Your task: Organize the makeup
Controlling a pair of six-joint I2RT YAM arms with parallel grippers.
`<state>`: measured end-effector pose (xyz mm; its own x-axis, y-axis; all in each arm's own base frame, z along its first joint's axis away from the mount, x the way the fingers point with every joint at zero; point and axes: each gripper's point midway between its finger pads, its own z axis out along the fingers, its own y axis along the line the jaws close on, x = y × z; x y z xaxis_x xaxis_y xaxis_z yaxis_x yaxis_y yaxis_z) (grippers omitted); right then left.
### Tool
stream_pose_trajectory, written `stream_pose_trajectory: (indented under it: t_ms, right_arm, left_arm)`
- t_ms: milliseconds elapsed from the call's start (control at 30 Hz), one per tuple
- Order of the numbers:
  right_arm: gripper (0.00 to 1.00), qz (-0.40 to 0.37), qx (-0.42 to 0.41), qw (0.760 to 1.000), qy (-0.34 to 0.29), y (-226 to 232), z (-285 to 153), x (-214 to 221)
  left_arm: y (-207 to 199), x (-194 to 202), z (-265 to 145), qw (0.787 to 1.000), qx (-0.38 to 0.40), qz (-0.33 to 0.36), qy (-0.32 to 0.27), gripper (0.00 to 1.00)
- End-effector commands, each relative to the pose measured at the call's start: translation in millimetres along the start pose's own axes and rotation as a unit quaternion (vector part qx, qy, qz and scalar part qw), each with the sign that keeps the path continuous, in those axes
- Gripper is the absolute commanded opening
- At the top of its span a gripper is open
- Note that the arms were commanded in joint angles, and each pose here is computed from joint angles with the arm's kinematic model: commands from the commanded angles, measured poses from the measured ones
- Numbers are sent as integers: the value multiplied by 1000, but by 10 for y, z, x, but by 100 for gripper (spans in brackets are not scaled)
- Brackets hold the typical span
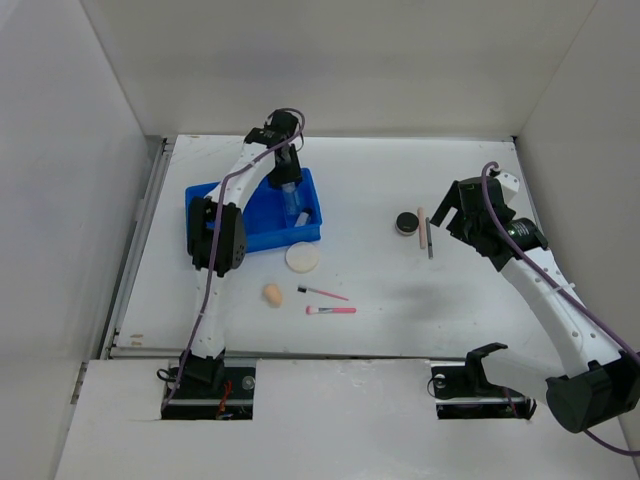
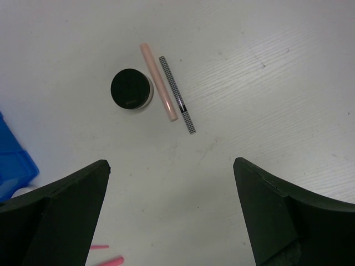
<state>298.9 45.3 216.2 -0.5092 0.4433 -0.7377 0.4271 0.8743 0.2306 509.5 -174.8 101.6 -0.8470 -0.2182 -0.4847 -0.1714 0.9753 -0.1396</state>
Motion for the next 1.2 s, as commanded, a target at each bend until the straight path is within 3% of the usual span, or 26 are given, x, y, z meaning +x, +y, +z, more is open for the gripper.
stream_pose_trajectory:
  t_ms: [0,33,67,133,267,433,533,600,700,833,967,1167]
  right_arm:
    - [99,10,-20,999,-26,91,-94,-196]
    - [99,10,-20,999,-26,91,-94,-196]
    - [99,10,-20,999,-26,91,-94,-196]
    - [99,10,-20,999,-26,91,-94,-196]
    - [99,12,-23,999,-29,72,-125,-196]
    - [99,14,-26,999,-32,70,-149,-211]
    - [99,14,-29,999,-29,83,-151,-201]
    - [99,14,-29,999,-29,83,-151,-201]
    - [99,17,-27,999,-26,72,-134,-170]
    - [99,15,-24,999,-23,56,-116,-138]
    - [99,17,-27,999,-26,71,-115,-156]
    - [99,17,-30,999,-23,83,-99,-132]
  left_arm:
    - [-114,182,-363,998,39,-10,38,0]
    - [-151,157,-372,998,45,-10,39,0]
    - [-160,142,-373,998,45,-10,40,10]
    - [-126,175,-316,998,31,-2,55,47]
    - [-178,-67,-522,999,43,5,12,83]
    - [-193,-224,-828,998,59,10,-27,88]
    - [-184,-279,-1048,997,68,14,-44,77]
    - [-234,-227,-1242,995,75,28,-54,39]
    - [-112,-80,-1254,997,52,39,-48,0]
    - [57,122,-1386,997,48,38,-51,0]
    - [158,492,-1371,997,53,59,-13,0]
    - [73,1465,-1335,987,49,152,38,0]
